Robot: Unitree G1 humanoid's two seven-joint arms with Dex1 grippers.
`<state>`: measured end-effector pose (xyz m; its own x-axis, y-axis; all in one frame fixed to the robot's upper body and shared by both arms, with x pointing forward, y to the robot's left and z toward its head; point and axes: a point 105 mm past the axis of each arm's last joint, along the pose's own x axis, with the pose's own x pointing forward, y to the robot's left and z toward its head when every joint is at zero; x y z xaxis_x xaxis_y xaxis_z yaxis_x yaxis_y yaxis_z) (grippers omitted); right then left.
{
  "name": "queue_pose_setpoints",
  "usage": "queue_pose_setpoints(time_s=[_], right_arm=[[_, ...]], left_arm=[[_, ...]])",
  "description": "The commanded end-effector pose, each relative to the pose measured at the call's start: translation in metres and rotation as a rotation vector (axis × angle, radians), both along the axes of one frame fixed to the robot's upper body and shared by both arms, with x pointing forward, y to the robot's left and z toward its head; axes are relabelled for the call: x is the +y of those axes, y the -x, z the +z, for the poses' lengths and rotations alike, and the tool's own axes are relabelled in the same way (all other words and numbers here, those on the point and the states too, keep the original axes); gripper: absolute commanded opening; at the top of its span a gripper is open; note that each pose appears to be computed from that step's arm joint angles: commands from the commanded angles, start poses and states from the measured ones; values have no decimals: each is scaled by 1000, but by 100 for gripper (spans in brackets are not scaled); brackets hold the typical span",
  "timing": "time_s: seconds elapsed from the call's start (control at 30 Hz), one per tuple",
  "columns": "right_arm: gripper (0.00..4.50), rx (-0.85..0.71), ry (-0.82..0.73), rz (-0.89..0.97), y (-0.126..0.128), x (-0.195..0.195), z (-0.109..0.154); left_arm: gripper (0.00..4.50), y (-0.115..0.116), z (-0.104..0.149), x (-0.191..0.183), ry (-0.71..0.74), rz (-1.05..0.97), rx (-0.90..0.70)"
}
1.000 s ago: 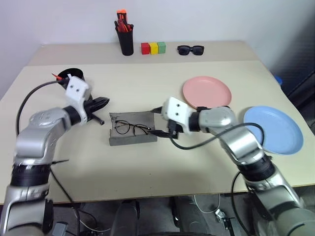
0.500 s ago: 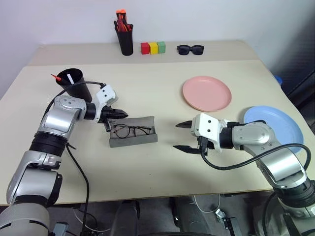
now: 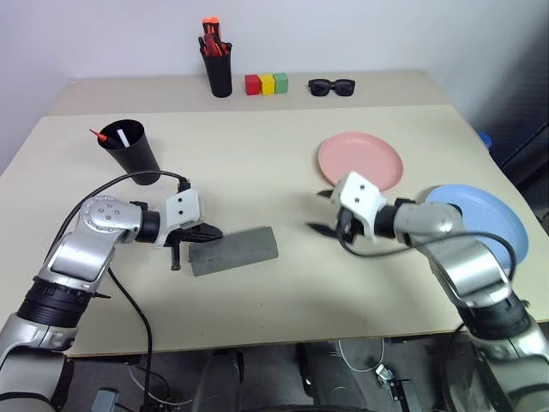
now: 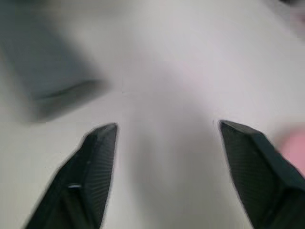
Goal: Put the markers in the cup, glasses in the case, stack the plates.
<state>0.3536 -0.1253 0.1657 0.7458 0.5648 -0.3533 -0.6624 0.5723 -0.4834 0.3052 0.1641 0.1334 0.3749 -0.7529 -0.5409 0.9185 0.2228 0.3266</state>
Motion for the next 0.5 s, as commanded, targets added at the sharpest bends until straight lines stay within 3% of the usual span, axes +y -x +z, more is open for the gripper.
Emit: queue_pose_setpoints(time_s=[0.03, 0.23, 0.33, 0.5], right_arm=[[342, -105, 148, -174, -31, -28, -1], [342, -94, 262, -204, -59, -35, -27], [261, -88, 285, -220, -68, -39, -34], [5, -129, 289, -214, -69, -43, -24]], left_arm=[[4, -7, 31, -5, 137, 66, -133], [4, -1, 44, -7, 220, 122, -224], [0, 4, 46, -5, 235, 161, -245], [0, 8, 47, -7, 266, 185, -252]])
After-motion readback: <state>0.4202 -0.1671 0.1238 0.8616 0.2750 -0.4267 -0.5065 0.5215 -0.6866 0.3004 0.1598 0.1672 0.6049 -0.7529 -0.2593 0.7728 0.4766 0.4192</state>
